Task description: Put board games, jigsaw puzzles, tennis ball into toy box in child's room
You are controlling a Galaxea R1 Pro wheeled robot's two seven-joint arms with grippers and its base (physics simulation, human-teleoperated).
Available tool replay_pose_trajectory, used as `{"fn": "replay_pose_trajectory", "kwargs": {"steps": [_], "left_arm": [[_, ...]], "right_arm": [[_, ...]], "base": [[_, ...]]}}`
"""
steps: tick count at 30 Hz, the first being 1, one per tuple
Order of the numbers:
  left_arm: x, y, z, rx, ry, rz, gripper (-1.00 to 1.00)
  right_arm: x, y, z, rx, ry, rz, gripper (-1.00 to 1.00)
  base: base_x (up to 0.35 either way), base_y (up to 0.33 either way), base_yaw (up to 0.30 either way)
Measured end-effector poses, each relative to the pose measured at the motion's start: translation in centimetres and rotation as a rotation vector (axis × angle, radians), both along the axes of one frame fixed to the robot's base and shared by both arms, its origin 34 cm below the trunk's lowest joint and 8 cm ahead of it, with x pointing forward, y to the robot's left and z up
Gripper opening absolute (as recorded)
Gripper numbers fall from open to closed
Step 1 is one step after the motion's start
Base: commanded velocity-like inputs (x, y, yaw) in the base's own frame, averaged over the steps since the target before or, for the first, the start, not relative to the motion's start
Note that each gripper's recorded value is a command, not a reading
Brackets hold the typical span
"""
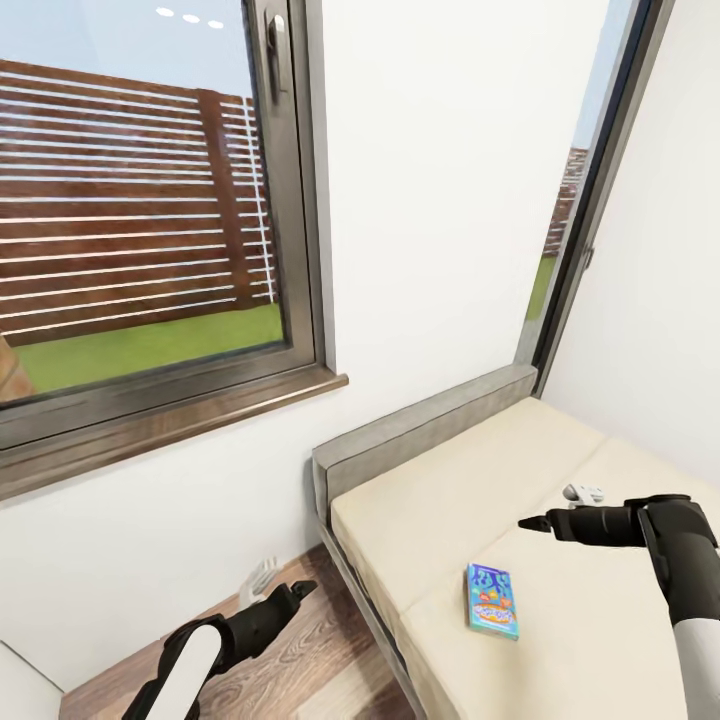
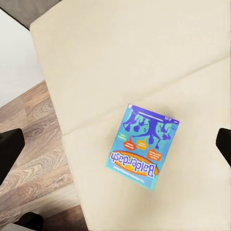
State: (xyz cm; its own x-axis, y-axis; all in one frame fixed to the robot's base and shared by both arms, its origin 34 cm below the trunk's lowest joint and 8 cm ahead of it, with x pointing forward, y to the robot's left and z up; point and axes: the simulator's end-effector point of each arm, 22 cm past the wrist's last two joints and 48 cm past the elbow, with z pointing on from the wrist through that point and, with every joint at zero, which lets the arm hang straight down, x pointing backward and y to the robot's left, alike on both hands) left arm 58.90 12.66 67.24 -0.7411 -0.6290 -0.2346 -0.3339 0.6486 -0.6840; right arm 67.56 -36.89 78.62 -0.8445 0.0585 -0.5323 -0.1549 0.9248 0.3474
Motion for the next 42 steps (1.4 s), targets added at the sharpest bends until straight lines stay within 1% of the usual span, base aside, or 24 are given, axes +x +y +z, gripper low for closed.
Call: {"fn": "replay_pose_trajectory", "kwargs": {"steps": [8,10,11,12,24,34,42], "left_arm": [[-0.1,-0.3,0.1,-0.015,0.001,0.003,1.0],[-0.1,-0.3,-0.3,-0.016,0.001,0.003,1.0],[-0.1,-0.3,-0.4,-0.017,0.002,0.003,1.0],[-0.1,-0.4,-0.7,-0.018,0.003,0.003,1.0],[-0.4,-0.4,-2.8,-0.02,0.003,0.004,1.0],[-0.6,-0.4,-4.7,-0.018,0.004,0.004,1.0],[-0.7,-0.4,-6.2,-0.018,0.004,0.004,1.0]], "right_arm": [[1.4,-0.7,0.5,-0.013,-0.003,-0.027,1.0],[1.5,-0.9,0.1,-0.016,0.0,-0.034,1.0],[-0.7,-0.4,-4.7,0.02,0.129,-0.051,1.0],[-2.1,0.1,-7.3,0.043,0.2,-0.054,1.0],[-2.0,-0.2,-9.4,0.034,0.198,-0.064,1.0],[-1.8,0.0,-11.5,0.018,0.178,-0.047,1.0],[-2.0,0.1,-13.0,0.02,0.177,-0.044,1.0]], "base": [[0.0,0.0,0.0],[0.0,0.0,0.0],[0.0,0.0,0.0],[0.0,0.0,0.0],[0.0,0.0,0.0],[0.0,0.0,0.0],[0.0,0.0,0.0]]}}
